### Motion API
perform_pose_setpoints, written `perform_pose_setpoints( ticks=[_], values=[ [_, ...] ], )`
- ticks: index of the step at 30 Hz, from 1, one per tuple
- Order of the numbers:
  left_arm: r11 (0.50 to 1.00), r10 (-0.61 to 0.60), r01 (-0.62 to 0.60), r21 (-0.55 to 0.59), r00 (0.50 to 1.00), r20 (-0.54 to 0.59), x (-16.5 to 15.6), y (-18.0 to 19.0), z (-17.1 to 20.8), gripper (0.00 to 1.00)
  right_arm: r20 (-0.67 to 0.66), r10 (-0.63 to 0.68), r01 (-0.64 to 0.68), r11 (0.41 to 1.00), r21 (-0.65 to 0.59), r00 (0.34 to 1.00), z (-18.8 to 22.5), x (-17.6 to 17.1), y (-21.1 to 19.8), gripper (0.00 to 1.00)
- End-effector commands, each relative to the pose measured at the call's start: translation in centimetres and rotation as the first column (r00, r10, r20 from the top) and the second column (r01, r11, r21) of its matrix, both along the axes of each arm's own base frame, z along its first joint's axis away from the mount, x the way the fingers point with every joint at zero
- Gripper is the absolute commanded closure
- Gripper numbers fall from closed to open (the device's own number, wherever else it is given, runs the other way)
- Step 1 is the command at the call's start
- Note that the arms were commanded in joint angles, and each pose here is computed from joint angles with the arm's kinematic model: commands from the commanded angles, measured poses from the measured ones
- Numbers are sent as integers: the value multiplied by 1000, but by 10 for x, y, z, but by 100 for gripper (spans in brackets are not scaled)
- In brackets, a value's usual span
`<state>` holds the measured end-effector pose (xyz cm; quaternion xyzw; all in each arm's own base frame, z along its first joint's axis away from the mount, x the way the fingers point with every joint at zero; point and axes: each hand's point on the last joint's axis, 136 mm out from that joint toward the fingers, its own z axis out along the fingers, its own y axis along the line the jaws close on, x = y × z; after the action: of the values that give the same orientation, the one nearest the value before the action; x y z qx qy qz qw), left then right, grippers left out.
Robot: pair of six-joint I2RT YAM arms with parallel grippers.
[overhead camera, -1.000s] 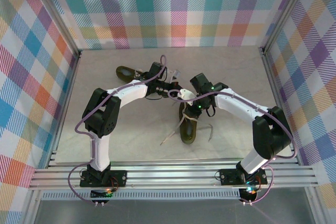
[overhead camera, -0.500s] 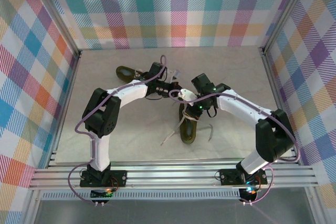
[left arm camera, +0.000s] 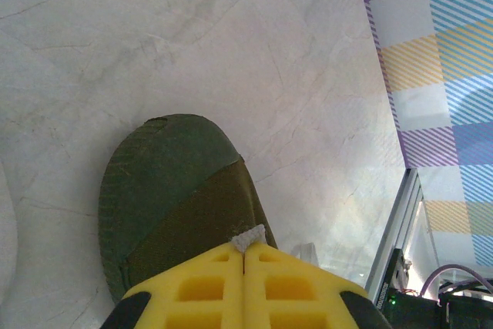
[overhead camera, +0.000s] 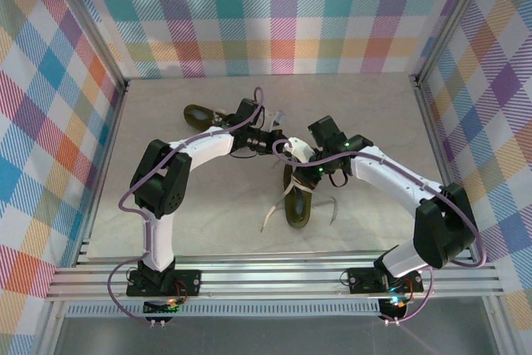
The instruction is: Tie the shoes
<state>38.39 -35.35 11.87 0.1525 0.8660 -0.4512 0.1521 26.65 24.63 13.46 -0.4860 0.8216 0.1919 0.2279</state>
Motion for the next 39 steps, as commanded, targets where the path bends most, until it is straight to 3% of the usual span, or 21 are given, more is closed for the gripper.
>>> perform_pose_setpoints(
  ticks=[1,13,20,28,39],
  values=[
    [1000,-7,7,2,1000,-19,-1,0,-11,100,9,0,-1,999,53,1000,12,-2,3,100],
    [1000,-5,5,4,1000,-21,-2,0,-12,100,-23,53,-51,996,73,998,19,-19,3,100],
    [1000,-26,26,-9,1000,-9,-6,-3,-5,100,-148,87,-89,996,-10,985,-16,-44,2,100],
    [1000,-29,29,-6,1000,-9,-9,-3,-5,100,-184,79,-94,992,-78,980,-37,-47,1,100],
    [1000,-29,29,-6,1000,-10,-12,-4,-4,100,-194,40,-75,982,-175,980,-61,-39,-5,82]
  ],
)
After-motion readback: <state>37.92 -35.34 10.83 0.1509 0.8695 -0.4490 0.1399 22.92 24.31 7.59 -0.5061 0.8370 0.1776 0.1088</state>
